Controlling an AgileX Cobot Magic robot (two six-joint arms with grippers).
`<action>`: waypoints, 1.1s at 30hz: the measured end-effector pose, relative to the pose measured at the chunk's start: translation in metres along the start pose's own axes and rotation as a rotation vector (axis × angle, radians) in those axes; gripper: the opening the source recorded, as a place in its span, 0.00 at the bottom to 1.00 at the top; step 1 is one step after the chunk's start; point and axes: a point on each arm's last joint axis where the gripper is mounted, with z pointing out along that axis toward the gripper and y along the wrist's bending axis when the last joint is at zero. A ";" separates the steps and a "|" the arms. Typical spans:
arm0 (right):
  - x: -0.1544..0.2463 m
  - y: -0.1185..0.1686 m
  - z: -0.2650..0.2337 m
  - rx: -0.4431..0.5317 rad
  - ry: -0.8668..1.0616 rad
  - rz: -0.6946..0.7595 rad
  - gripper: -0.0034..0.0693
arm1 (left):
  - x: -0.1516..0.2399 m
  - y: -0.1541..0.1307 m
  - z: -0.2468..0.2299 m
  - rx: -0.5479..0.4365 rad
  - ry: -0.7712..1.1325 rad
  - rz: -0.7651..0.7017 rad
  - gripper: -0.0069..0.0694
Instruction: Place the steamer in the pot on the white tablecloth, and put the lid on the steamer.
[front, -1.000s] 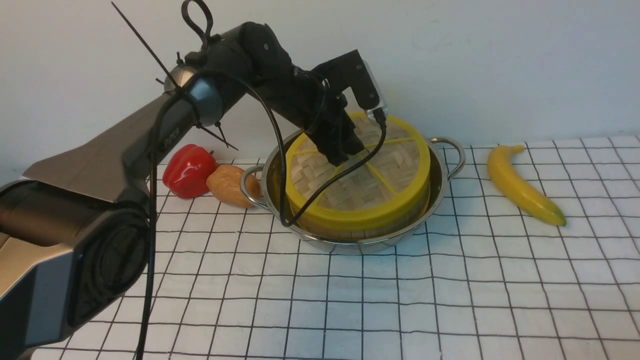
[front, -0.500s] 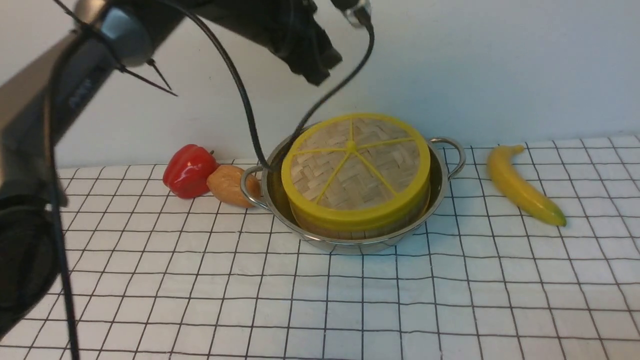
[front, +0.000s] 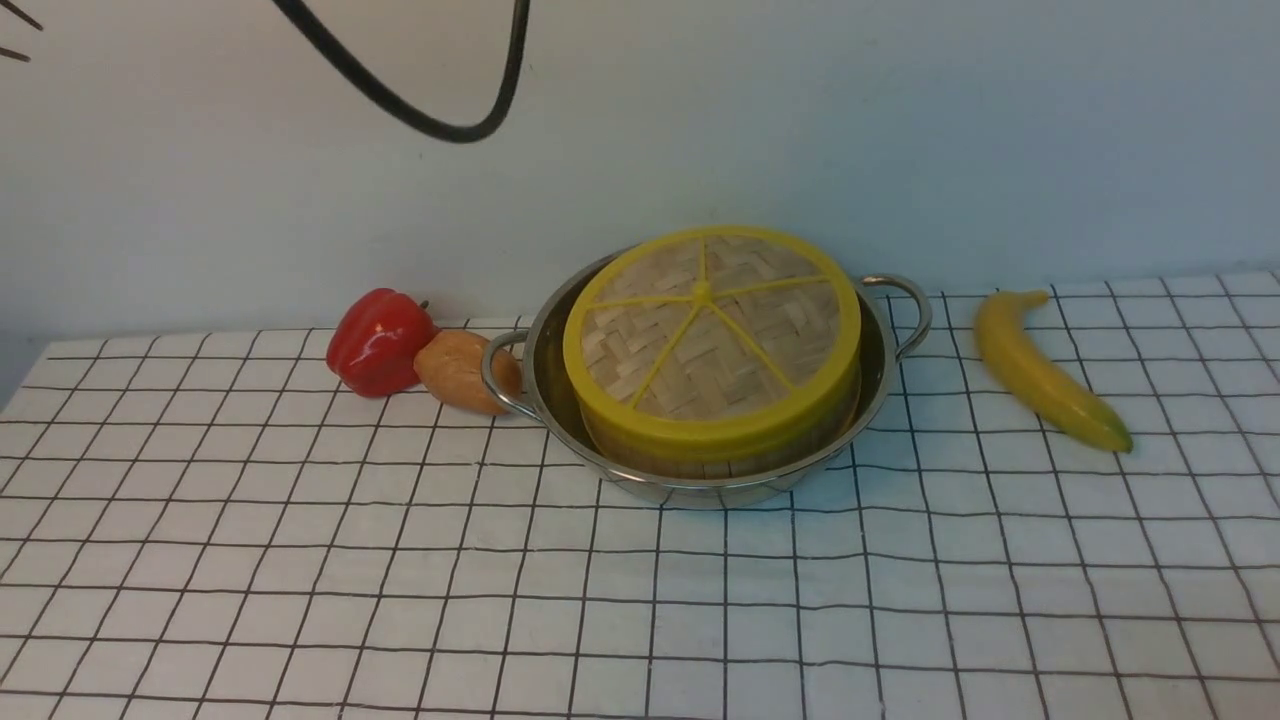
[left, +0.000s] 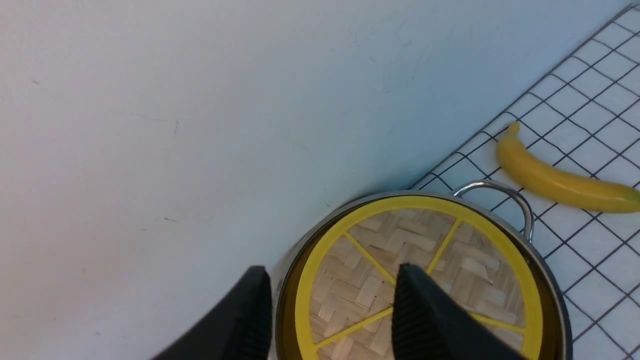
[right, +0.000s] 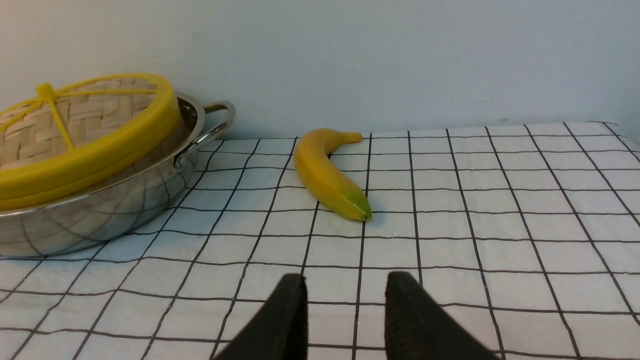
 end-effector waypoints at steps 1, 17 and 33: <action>0.000 0.000 0.000 0.000 0.000 0.000 0.38 | 0.000 0.000 0.000 0.000 0.000 -0.002 0.51; 0.000 0.000 0.000 0.000 -0.001 0.000 0.38 | 0.011 0.002 -0.021 -0.044 0.049 -0.049 0.51; 0.000 0.000 0.000 0.000 -0.001 0.000 0.38 | 0.205 -0.081 -0.145 -0.256 -0.128 -0.045 0.51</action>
